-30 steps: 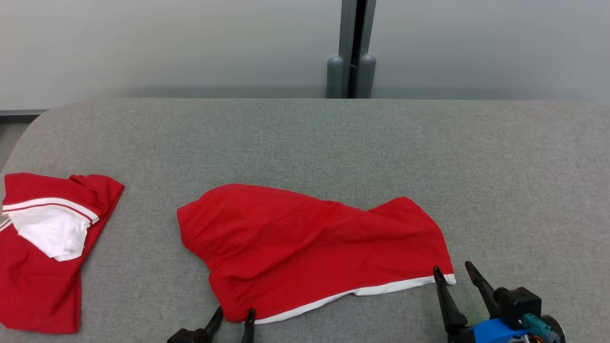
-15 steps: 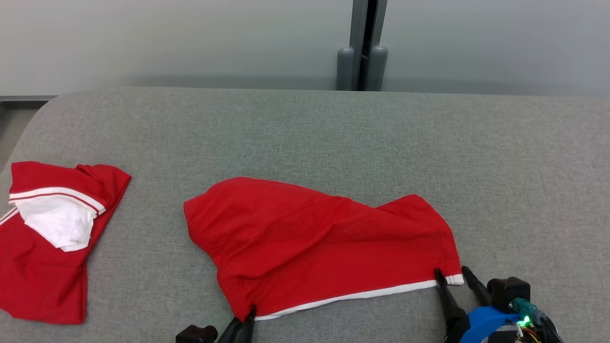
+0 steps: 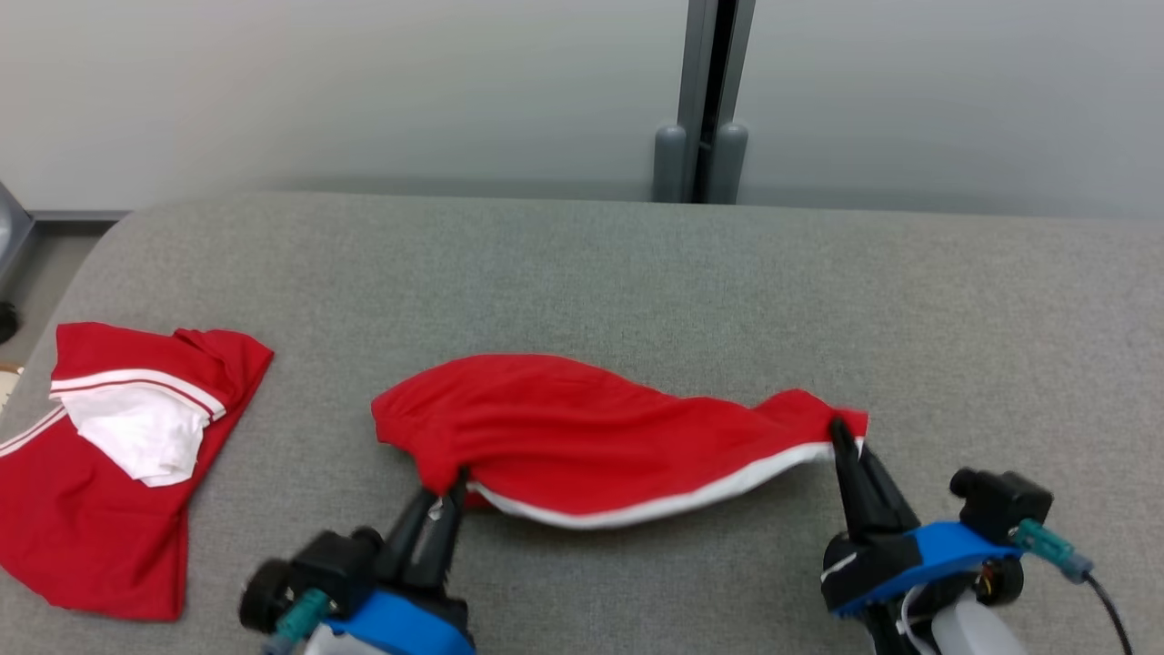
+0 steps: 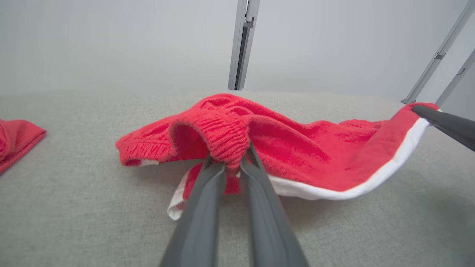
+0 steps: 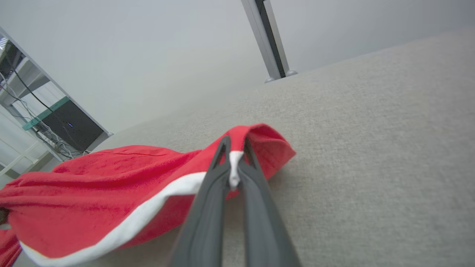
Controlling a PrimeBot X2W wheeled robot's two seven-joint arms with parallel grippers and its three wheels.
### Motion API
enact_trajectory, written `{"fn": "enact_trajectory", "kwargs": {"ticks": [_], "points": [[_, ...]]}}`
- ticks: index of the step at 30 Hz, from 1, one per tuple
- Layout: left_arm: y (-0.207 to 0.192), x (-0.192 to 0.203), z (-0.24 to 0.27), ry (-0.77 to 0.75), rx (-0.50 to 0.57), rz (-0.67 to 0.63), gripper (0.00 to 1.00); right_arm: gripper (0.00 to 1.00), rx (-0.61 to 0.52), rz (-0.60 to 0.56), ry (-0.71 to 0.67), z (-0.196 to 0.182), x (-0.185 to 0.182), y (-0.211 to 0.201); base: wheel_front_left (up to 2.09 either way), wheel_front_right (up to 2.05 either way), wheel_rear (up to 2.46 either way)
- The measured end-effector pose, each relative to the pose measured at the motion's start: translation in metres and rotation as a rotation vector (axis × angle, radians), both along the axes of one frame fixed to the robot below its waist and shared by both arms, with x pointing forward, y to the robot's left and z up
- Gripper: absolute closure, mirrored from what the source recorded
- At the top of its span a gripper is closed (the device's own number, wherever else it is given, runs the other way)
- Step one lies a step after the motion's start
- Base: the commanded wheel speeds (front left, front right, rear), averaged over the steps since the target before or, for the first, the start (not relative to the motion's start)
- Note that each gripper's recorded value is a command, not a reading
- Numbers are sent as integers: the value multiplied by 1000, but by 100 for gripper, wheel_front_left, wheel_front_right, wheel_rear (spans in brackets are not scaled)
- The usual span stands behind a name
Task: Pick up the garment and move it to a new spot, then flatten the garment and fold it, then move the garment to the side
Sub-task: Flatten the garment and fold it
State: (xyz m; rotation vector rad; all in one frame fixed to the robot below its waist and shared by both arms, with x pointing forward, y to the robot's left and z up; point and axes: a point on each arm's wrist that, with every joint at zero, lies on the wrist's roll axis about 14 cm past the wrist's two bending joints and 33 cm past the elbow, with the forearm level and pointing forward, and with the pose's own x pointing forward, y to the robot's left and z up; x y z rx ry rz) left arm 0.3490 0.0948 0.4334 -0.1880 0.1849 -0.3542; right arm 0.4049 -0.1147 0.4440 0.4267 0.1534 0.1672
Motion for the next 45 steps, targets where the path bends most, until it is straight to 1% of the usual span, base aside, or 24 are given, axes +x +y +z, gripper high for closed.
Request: {"fn": "enact_trajectory", "kwargs": {"ticks": [4, 8, 14, 17, 20, 23, 26, 30, 33, 35, 38, 41, 43, 45], "points": [[10, 25, 65, -216, 21, -7, 100, 100, 73, -4, -181, 63, 15, 4, 0, 0, 0], [16, 42, 138, -438, 50, -28, 100, 100, 113, 21, -395, 140, 24, 11, 0, 0, 0], [13, 53, 235, -718, 110, -103, 100, 100, 123, 56, -675, 244, 21, 3, 0, 0, 0], [9, 62, 263, -786, 123, -134, 100, 100, 96, 68, -770, 286, 21, -3, 0, 0, 0], [4, 84, 266, -748, 110, -155, 100, 100, 37, 66, -807, 309, 33, -8, 0, 0, 0], [-6, 111, 263, -704, 87, -180, 100, 100, -27, 34, -791, 310, 56, -18, 0, 0, 0], [-13, 142, 248, -647, 74, -190, 100, 100, -65, -10, -764, 304, 85, -28, 0, 0, 0], [-18, 184, 234, -606, 31, -172, 100, 100, -121, -59, -785, 305, 122, -37, 0, 0, 0], [-20, 206, 230, -590, -13, -148, 100, 100, -134, -86, -799, 305, 142, -41, 0, 0, 0], [-22, 212, 218, -557, -25, -144, 100, 100, -124, -89, -792, 300, 150, -39, 0, 0, 0], [-24, 210, 184, -463, -44, -141, 100, 100, -113, -85, -736, 276, 151, -37, 0, 0, 0], [-23, 191, 135, -328, -72, -123, 100, 100, -103, -93, -615, 224, 138, -44, 0, 0, 0], [-25, 166, 91, -208, -82, -122, 100, 100, -85, -109, -524, 186, 121, -52, 0, 0, 0], [-33, 129, 41, -71, -79, -144, 100, 100, -52, -146, -403, 139, 99, -64, 0, 0, 0]]}}
